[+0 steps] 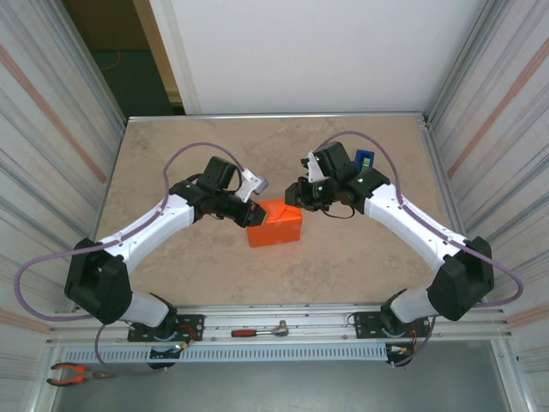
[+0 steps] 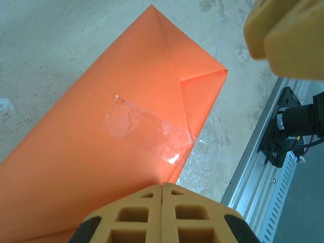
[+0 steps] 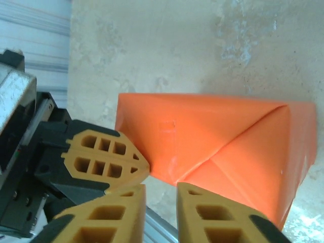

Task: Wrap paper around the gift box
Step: Stick the wrapping paper to the gift box.

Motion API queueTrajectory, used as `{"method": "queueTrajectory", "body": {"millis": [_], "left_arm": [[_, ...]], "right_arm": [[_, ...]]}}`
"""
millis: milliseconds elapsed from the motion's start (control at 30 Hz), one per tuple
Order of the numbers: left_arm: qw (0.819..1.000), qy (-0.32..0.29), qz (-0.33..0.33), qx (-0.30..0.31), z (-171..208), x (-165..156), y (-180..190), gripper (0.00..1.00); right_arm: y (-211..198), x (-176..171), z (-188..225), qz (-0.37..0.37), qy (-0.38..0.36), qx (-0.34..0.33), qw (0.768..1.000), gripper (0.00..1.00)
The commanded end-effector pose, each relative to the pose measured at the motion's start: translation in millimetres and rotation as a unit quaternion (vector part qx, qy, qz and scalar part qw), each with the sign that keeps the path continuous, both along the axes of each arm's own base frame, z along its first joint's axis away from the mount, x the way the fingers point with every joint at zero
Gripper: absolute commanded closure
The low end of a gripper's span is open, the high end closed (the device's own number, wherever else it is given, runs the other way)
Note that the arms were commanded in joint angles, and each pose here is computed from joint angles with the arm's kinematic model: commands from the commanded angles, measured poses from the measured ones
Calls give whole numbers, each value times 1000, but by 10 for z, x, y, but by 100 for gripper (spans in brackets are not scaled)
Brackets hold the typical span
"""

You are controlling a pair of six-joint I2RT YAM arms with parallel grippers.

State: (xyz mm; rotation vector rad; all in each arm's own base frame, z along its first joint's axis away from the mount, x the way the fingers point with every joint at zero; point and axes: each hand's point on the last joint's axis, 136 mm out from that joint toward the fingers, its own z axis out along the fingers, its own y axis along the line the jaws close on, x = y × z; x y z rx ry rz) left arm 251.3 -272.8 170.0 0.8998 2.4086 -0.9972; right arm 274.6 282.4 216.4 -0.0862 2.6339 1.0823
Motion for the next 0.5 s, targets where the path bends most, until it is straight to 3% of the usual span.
{"method": "queueTrajectory", "body": {"millis": [0,100,467], "left_arm": [[999,22,1,36,-260,-85,87,100],[999,21,2,36,-258,-84,92,100],[999,25,-2,34,-281,-96,83,100]], "right_arm": [[194,70,71,23,4,41,999,93],[325,124,50,32,7,53,998,100],[606,224,-51,53,18,67,996,100]]}}
